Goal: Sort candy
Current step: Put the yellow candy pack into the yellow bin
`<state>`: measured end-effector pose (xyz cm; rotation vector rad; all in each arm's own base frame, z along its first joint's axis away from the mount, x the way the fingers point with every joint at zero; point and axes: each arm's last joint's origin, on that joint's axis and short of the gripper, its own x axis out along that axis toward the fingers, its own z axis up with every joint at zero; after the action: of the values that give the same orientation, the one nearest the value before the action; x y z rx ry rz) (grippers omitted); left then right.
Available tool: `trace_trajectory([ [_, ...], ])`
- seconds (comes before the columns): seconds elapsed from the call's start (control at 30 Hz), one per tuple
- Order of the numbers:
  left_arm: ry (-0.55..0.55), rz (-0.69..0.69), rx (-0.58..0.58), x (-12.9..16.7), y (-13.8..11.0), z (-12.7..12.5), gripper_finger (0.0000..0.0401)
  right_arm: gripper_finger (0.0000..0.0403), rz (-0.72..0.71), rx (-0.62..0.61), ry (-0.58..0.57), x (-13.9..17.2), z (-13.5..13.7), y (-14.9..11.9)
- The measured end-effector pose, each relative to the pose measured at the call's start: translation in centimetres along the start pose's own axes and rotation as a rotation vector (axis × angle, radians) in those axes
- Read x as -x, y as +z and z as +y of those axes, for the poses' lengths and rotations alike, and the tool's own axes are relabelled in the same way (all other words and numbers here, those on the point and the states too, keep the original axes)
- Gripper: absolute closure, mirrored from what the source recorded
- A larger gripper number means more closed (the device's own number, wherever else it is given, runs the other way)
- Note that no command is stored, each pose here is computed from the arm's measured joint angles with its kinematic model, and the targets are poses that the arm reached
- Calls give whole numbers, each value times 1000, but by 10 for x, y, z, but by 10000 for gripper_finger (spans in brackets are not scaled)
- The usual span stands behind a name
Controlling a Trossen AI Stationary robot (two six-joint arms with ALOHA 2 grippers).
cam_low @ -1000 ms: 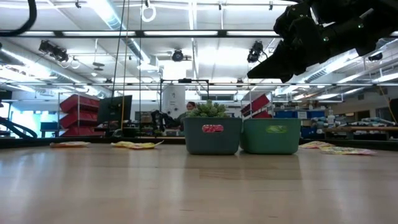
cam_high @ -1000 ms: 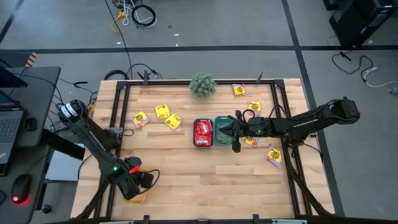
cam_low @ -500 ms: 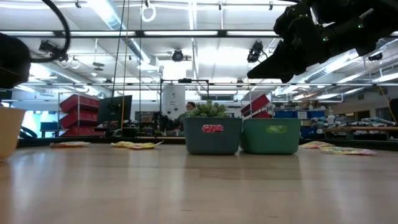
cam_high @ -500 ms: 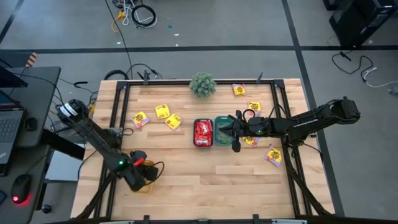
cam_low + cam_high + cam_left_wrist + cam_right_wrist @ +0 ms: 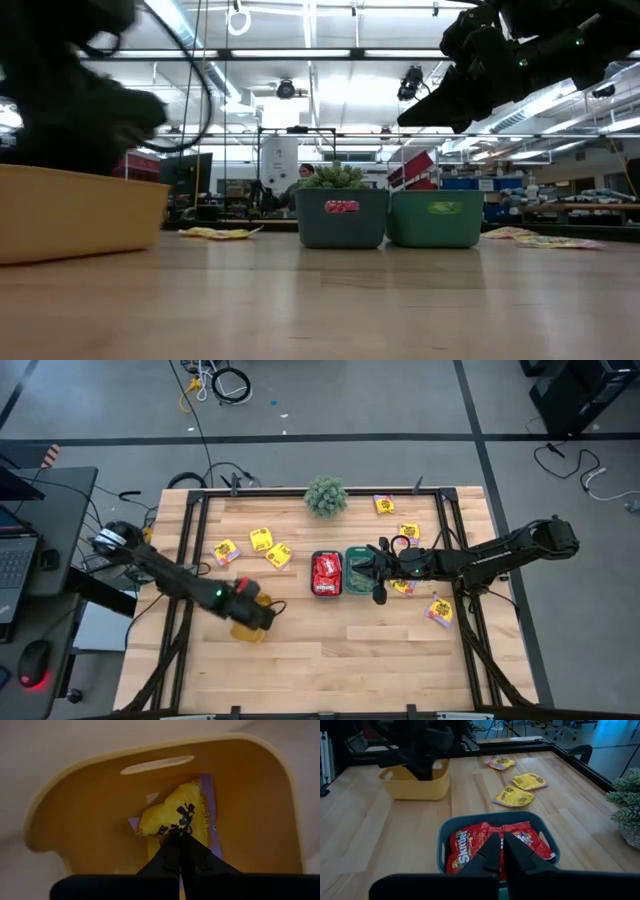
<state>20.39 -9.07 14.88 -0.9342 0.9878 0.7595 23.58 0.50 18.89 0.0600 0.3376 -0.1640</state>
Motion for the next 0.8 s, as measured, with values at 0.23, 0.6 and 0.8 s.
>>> trace_trajectory([
  [0.23, -33, -26, -65, -12, 52, -2, 401, 382, 0, 0, 0, 0, 0, 0],
  [0.6, -182, -82, -62, -18, 114, 3, 394, 381, 1, -2, -2, 0, 0, 0],
  [0.8, -292, -13, -185, -14, 119, -5, 354, 362, 1, -16, -10, 0, -2, 0],
])
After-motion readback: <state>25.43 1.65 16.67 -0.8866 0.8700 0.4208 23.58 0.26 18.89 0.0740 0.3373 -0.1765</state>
